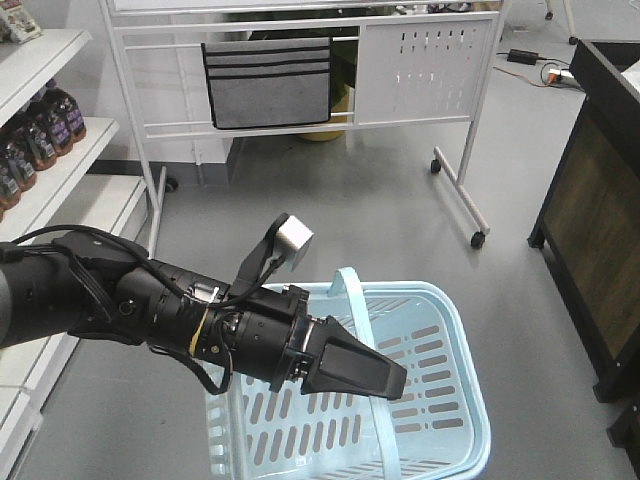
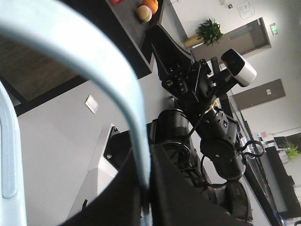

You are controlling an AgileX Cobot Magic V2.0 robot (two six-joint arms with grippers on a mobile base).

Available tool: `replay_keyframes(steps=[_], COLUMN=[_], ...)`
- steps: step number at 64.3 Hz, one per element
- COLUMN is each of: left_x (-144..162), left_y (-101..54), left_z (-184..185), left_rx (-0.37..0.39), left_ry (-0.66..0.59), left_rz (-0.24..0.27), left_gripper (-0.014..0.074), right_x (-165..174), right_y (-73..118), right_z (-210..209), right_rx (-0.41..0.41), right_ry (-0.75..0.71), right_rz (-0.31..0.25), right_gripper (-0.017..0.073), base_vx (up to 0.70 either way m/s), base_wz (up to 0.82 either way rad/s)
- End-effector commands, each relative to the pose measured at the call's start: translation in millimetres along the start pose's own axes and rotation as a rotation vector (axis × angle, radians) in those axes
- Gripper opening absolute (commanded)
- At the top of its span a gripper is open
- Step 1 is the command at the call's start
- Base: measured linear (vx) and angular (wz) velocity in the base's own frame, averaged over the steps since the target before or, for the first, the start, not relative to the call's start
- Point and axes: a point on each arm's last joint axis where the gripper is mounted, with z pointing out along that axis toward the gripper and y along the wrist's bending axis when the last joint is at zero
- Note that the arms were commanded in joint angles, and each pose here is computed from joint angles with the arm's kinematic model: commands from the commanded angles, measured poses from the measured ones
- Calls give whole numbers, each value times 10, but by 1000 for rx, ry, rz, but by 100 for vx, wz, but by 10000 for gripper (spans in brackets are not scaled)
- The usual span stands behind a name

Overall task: Place coke in basket with both arms
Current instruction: 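Turn the base away from the shelf holding the basket in the left gripper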

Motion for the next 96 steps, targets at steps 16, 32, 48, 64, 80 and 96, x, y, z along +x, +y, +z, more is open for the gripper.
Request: replay_keyframes(steps=[16,32,48,64,80,96], left_x=[2,2,2,2,2,0], left_y=[-396,-396,-396,-396,-396,-398], left_z=[-75,-75,-75,-75,-75,-75], left_rx=[225,225,225,225,225,225], left_ry=[31,31,31,31,31,31], left_rz=[50,50,50,50,50,50], left_gripper=[-5,-5,-5,-5,-5,-5], right_x=[-3,-3,-3,-3,-3,-3], right_y=[15,15,15,15,15,15], right_z=[0,0,0,0,0,0], right_rx=[-22,-22,-22,-22,-22,-22], right_ry=[-58,-58,-58,-58,-58,-58], right_rz=[-17,-17,-17,-17,-17,-17], right_gripper=[-6,-6,-6,-6,-6,-6], base_vx=[24,25,26,26,24,22], base_wz=[-5,-5,-5,-6,-3,6])
